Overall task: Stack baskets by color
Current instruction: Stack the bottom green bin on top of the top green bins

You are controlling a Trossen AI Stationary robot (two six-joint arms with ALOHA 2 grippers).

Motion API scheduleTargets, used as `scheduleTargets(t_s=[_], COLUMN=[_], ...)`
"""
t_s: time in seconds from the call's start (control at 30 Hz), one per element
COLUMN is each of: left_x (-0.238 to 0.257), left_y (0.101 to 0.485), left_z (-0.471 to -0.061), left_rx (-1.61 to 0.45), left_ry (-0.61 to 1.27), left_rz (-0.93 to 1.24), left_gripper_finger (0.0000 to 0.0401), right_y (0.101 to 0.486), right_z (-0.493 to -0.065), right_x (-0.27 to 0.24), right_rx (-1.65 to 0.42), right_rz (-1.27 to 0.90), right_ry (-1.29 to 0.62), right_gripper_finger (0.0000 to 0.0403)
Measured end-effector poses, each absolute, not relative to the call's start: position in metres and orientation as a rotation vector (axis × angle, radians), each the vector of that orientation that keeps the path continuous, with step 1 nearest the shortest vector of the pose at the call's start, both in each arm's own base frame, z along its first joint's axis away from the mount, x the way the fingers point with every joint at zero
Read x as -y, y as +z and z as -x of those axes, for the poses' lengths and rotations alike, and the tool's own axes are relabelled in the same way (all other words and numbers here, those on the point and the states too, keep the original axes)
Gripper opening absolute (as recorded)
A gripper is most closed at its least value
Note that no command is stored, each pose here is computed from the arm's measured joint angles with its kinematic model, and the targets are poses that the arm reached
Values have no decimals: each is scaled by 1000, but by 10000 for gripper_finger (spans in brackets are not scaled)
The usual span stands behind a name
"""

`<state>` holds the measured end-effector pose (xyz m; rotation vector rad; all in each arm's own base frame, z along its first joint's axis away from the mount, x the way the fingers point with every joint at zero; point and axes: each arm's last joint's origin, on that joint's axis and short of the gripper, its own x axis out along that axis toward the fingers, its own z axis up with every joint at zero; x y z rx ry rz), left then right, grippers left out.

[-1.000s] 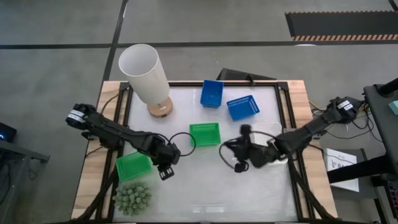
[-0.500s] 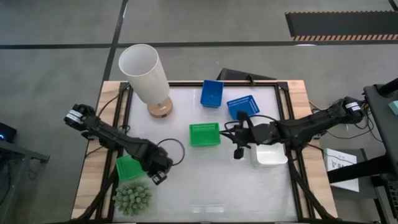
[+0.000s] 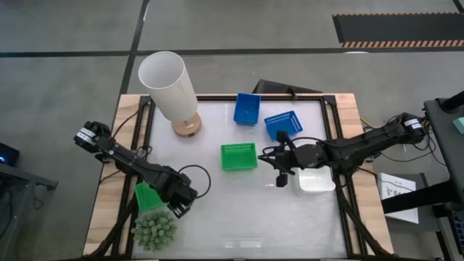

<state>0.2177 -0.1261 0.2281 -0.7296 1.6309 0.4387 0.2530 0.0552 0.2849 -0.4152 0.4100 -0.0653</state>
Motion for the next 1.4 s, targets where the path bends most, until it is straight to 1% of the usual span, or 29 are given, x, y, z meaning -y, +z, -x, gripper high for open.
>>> scheduleTargets(t_s=[0.17, 0.27, 0.37, 0.5, 0.6, 0.7, 0.8, 0.87, 1.0, 1.13, 1.27, 1.4], left_x=[123, 122, 122, 121, 120, 119, 119, 120, 123, 126, 129, 133], left_y=[221, 213, 206, 196, 188, 185, 186, 188, 197, 216, 242, 273], left_z=[-215, -213, -211, -208, -207, -205, -205, -207, -212, -221, -234, -259], left_rx=[-1608, -1612, -1617, -1619, -1611, -1620, -1620, -1611, -1587, -1550, -1457, -1328], left_ry=[473, 477, 479, 483, 478, 483, 471, 456, 420, 375, 301, 198], left_rz=[671, 665, 659, 656, 657, 647, 638, 636, 630, 618, 571, 501], left_gripper_finger=[169, 177, 173, 155, 128, 86, 29, 9, 3, 1, 1, 1], right_y=[285, 285, 285, 285, 285, 285, 286, 287, 292, 296, 297, 293], right_z=[-253, -253, -253, -253, -252, -251, -248, -245, -233, -217, -206, -197], right_x=[-55, -55, -55, -55, -55, -55, -55, -55, -57, -59, -62, -61], right_rx=[-413, -414, -413, -415, -414, -418, -428, -433, -450, -469, -451, -437], right_rz=[419, 419, 419, 419, 418, 417, 412, 403, 378, 343, 335, 332], right_ry=[-64, -64, -64, -65, -65, -64, -63, -62, -48, -29, -3, 6], right_gripper_finger=[8, 8, 8, 8, 8, 8, 8, 8, 8, 8, 8, 8])
